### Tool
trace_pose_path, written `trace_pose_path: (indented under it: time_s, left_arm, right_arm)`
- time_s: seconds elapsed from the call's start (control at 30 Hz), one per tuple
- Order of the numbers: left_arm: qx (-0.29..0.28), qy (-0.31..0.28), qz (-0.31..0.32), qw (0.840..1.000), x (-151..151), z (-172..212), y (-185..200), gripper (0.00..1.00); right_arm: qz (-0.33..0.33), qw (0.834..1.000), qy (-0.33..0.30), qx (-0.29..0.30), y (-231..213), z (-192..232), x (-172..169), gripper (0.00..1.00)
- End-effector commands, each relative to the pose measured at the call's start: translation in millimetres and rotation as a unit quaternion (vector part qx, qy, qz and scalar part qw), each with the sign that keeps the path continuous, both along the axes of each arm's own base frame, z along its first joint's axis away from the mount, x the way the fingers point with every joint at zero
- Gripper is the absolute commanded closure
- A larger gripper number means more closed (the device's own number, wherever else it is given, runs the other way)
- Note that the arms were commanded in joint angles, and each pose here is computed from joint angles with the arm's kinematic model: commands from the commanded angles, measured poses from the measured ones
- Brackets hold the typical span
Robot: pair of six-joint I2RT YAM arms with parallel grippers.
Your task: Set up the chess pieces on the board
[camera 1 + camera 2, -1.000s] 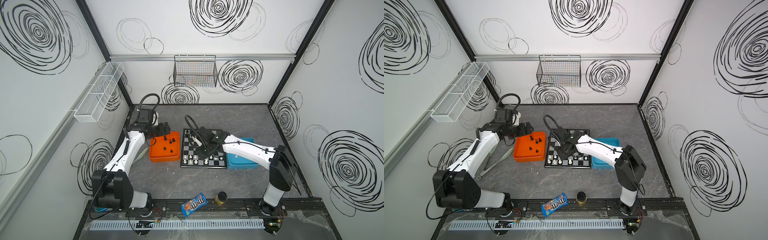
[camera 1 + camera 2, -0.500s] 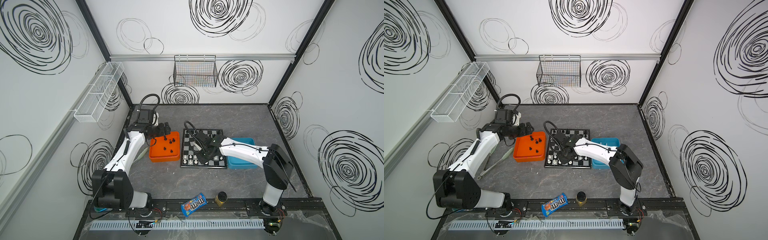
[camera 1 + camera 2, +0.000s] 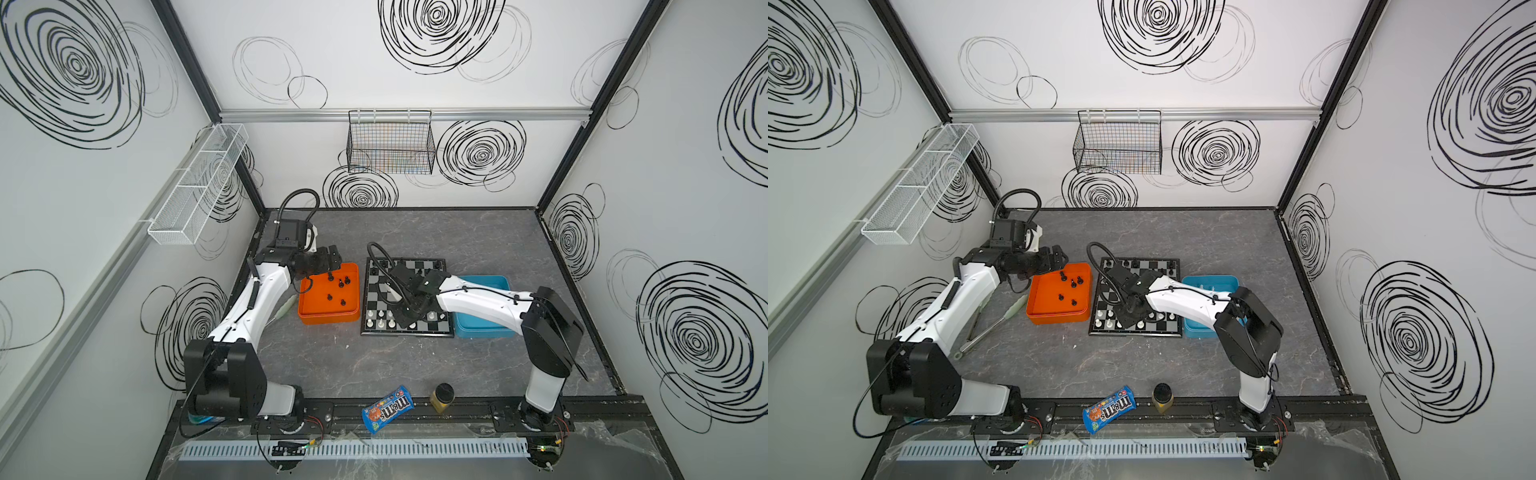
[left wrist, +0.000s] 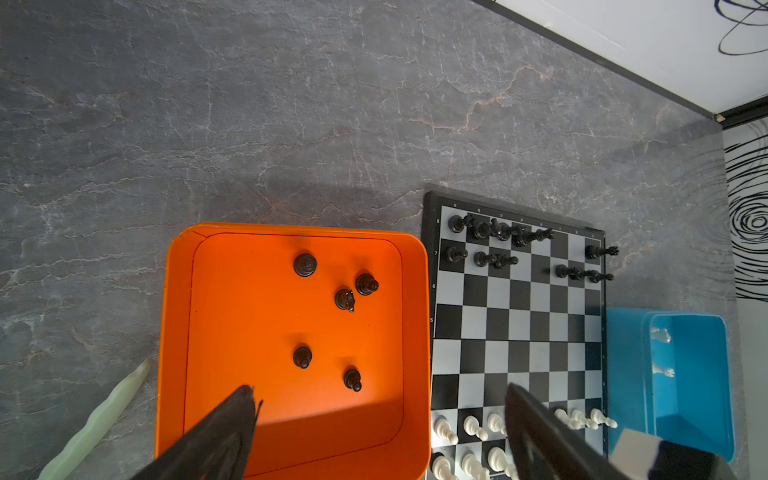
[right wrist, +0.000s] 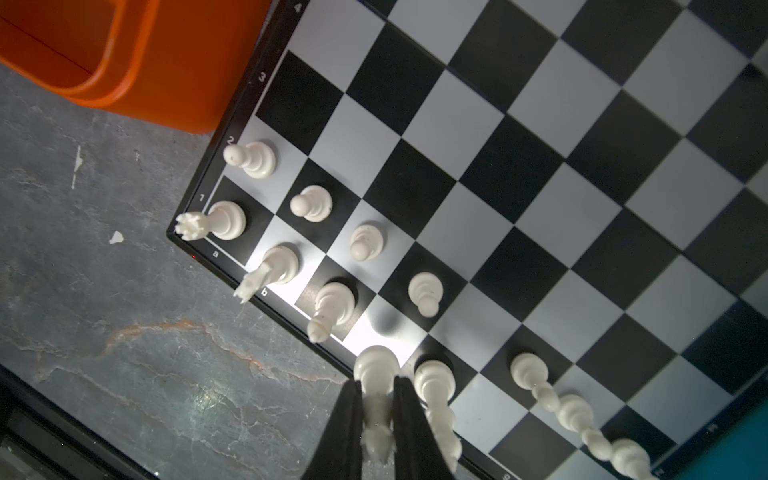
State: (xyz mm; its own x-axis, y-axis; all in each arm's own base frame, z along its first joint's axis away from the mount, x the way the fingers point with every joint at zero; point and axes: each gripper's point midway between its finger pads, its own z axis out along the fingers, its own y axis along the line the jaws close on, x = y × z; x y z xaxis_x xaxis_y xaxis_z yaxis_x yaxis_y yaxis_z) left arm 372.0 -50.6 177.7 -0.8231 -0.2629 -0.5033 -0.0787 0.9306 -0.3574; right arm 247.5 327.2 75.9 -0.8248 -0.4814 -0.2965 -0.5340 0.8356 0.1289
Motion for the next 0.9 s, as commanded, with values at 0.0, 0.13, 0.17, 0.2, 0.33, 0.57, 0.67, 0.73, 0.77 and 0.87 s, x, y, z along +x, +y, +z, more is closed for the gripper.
trace_pose_path:
  time_s: [0.0,0.13,0.17,0.2,0.33,0.57,0.67,0.73,0.77,0.87]
  left_arm:
    - [-0.004,-0.016,0.005,1.000,3.9,4.8,3.8,0.04]
    - [-0.005,-0.016,0.006,1.000,4.1,3.5,4.2,0.04]
    - [-0.005,-0.016,0.006,1.000,4.0,3.5,4.1,0.04]
    - [-0.005,-0.015,0.006,1.000,4.1,3.2,4.4,0.04]
    - [-0.004,-0.015,0.006,1.000,3.8,2.2,4.9,0.04]
    - [-0.006,-0.015,0.007,1.000,4.7,2.0,5.9,0.04]
    - [-0.006,-0.015,0.006,1.000,5.2,1.1,5.6,0.04]
    - [-0.007,-0.014,0.005,1.000,5.7,0.5,5.1,0.04]
    - [-0.006,-0.013,0.005,1.000,5.4,-0.2,5.5,0.04]
    - [-0.007,-0.014,0.006,1.000,6.1,0.0,5.7,0.04]
  right_arm:
    - [-0.009,1.000,0.000,-0.016,-3.6,-11.4,1.1,0.84]
    - [-0.010,1.000,0.002,-0.019,-3.4,-15.1,1.5,0.84]
    - [-0.009,1.000,0.002,-0.020,-3.4,-16.1,1.9,0.84]
    - [-0.010,1.000,0.002,-0.021,-3.3,-16.8,2.2,0.84]
    - [-0.011,1.000,0.001,-0.023,-3.4,-18.7,3.6,0.84]
    - [-0.012,1.000,0.001,-0.025,-3.3,-20.9,5.0,0.84]
    - [-0.011,1.000,0.002,-0.024,-2.2,-21.6,4.8,0.84]
    - [-0.012,1.000,0.004,-0.025,-2.5,-23.0,5.4,0.84]
    - [-0.012,1.000,0.004,-0.023,-1.6,-22.6,5.8,0.84]
    - [-0.011,1.000,0.005,-0.023,-1.0,-23.4,5.4,0.84]
